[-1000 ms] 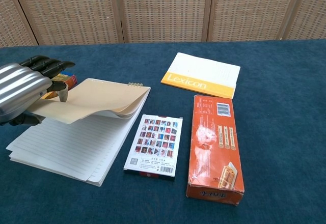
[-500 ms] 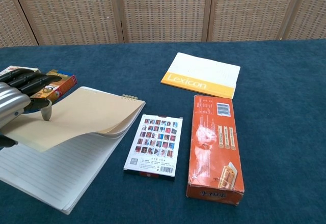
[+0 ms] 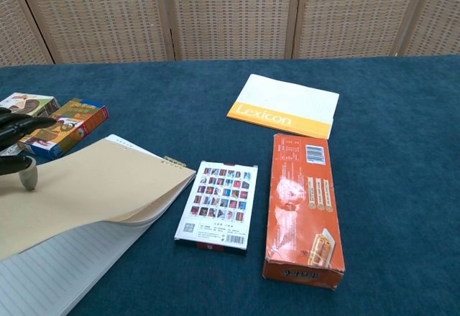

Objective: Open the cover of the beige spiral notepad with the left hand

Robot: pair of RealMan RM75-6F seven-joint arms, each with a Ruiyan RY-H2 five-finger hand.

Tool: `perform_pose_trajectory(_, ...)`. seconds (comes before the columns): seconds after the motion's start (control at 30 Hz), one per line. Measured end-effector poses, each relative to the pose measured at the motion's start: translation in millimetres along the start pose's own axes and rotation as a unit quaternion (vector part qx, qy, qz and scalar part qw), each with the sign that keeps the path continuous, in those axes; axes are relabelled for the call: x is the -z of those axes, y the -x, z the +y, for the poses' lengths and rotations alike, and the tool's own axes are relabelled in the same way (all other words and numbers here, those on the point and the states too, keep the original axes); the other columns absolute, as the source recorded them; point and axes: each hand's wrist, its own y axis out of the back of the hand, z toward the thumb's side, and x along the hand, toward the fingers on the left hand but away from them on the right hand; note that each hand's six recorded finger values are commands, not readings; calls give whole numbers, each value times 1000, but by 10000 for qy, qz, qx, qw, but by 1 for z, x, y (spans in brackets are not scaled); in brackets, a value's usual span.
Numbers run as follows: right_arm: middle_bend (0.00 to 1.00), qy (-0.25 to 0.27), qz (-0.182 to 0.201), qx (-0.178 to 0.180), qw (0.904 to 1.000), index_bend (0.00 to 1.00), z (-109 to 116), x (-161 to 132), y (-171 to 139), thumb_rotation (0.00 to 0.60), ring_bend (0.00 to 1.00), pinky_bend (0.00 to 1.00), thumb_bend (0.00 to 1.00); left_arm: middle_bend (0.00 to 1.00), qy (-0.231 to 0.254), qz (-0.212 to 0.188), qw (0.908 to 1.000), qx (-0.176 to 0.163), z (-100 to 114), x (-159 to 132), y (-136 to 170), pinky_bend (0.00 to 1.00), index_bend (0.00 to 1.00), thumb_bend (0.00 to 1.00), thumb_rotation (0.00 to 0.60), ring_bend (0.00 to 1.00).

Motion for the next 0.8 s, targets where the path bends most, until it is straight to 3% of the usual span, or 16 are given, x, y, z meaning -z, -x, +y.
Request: perform_pose_trajectory(0.8, 0, 4, -4, -19, 10000, 0, -1, 0, -1, 600, 0, 0, 2, 0, 229, -192, 9996, -25, -2, 11, 70, 0, 825, 648, 600, 0)
